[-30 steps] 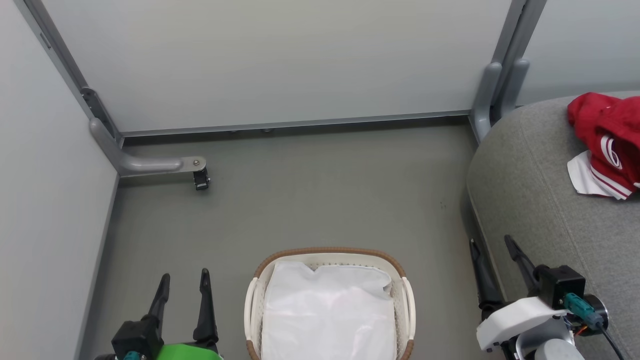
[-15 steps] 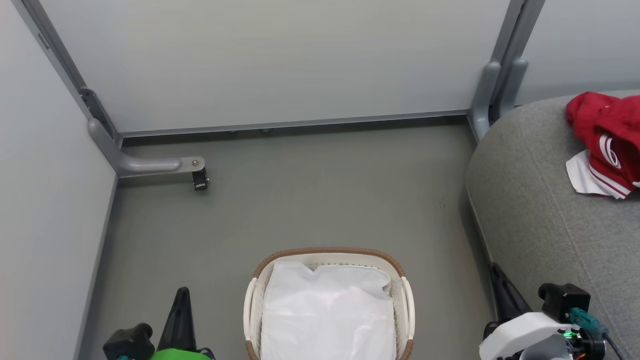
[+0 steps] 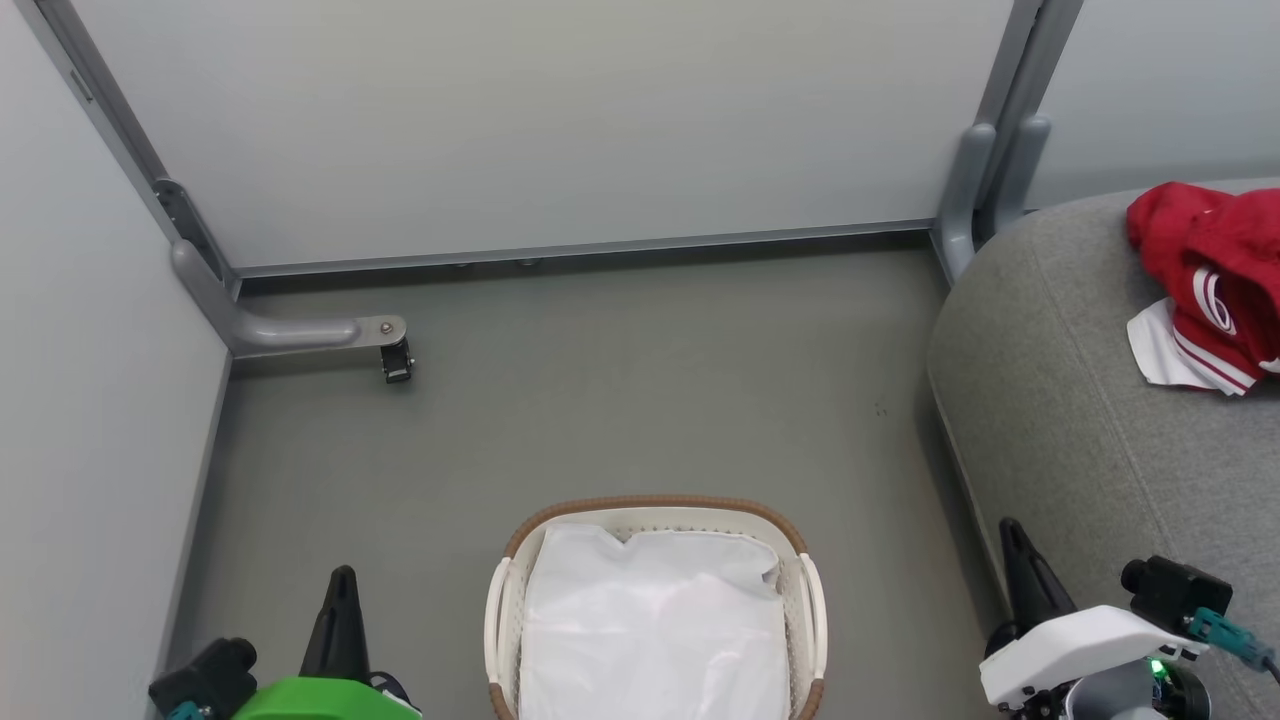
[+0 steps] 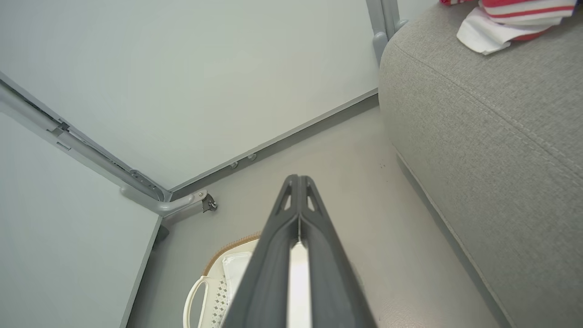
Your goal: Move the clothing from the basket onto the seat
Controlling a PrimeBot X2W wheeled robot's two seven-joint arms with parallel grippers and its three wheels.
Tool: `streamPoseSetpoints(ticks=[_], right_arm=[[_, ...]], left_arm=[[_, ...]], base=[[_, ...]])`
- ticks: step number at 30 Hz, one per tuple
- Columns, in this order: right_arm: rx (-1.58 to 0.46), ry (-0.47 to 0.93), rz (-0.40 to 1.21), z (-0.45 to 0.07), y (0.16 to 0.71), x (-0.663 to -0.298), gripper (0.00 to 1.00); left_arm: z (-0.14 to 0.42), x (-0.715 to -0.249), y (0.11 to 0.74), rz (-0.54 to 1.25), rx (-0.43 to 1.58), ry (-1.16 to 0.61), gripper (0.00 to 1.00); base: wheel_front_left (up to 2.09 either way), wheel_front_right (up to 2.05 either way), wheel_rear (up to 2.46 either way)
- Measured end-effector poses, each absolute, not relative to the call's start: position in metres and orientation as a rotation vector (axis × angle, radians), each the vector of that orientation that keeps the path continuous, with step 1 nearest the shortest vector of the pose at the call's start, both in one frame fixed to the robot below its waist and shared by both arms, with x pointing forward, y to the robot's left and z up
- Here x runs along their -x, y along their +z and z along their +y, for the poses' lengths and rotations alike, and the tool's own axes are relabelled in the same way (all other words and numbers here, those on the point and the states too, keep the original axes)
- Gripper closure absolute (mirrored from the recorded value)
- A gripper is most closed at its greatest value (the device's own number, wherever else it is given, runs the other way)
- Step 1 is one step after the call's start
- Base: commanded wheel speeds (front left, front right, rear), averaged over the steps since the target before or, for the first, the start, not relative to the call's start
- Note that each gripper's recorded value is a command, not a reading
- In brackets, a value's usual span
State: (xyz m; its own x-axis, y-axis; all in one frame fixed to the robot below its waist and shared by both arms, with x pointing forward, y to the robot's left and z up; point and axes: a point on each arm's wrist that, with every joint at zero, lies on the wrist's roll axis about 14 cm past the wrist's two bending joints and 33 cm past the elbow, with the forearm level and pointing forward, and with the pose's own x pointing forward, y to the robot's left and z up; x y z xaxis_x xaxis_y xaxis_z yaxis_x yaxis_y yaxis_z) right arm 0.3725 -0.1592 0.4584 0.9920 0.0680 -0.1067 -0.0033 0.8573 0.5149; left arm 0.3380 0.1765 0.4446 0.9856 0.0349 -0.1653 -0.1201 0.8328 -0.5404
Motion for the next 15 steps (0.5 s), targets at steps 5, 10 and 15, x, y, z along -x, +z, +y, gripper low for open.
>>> streamPoseSetpoints(ticks=[5,10,15], right_arm=[[-0.613,0.019,0.124,-0.1629,0.4598,-0.3738,1.0],[-0.687,0.003,0.119,-0.1666,0.4628,-0.3762,1.0],[-0.756,-0.01,0.118,-0.1695,0.4645,-0.3773,1.0]], left_arm=[[0.1806,-0.3401,0.445,0.154,0.653,0.1,1.0],[0.1826,-0.3447,0.4489,0.145,0.724,0.105,1.0],[0.1844,-0.3466,0.4495,0.147,0.792,0.113,1.0]], base=[[0.0,0.0,0.0],[0.0,0.0,0.0],[0.0,0.0,0.0]])
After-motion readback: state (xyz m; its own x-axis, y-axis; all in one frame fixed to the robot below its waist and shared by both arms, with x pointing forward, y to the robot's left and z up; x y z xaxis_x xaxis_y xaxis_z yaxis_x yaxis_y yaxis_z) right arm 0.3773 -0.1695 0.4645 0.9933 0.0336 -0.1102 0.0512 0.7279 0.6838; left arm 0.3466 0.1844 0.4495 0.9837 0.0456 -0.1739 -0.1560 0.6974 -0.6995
